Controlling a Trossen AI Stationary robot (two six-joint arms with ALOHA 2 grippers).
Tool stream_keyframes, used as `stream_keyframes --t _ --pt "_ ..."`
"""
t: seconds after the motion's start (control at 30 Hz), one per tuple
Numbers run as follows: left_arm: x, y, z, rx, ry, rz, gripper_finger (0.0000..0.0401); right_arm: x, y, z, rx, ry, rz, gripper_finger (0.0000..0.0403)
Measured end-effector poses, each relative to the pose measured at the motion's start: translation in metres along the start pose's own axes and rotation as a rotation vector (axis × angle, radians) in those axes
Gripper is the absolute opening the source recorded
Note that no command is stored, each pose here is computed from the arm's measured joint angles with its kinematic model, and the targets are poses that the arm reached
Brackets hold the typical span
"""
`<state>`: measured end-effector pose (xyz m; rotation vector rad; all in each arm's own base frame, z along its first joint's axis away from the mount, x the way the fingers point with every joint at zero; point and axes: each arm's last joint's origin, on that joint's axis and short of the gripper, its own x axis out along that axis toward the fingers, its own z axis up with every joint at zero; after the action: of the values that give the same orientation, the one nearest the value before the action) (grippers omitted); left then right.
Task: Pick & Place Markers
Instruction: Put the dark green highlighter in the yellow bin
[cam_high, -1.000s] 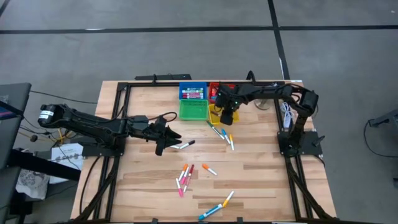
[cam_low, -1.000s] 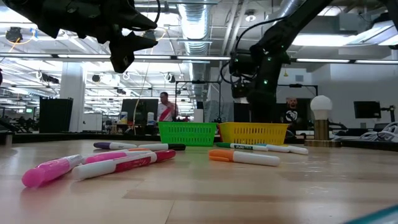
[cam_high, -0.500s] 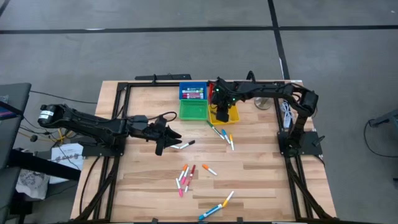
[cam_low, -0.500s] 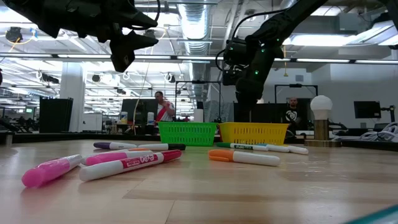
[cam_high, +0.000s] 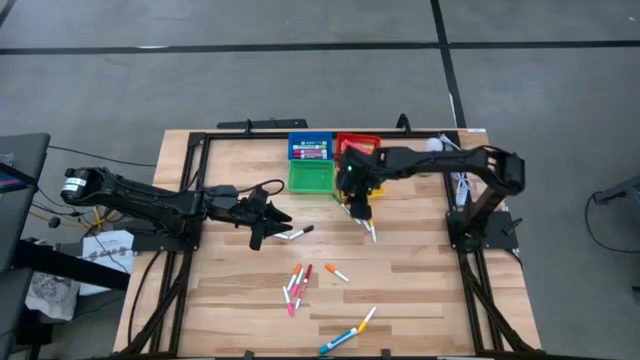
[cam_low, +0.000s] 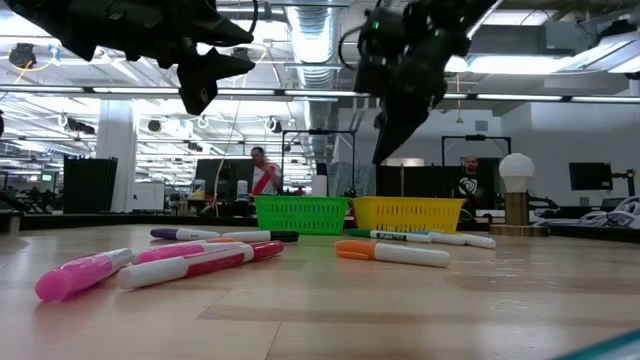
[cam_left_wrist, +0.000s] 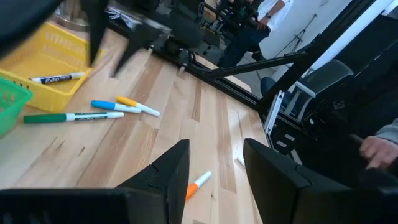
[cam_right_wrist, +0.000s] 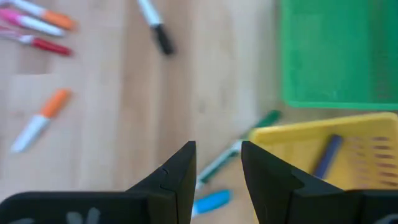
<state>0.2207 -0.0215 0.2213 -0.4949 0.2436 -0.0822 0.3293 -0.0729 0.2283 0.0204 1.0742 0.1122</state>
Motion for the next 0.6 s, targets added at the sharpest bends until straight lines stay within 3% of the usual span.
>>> stream_keyframes --t 0.27,0.6 --pt "0.0 0.0 0.0 0.0 0.0 0.0 0.015 0.002 0.038 0.007 0.017 0.011 0.02 0.0118" --pt "0.0 0.0 0.0 0.0 0.0 -0.001 0.015 0.034 0.041 0.002 0.176 0.112 -0.072 0.0118"
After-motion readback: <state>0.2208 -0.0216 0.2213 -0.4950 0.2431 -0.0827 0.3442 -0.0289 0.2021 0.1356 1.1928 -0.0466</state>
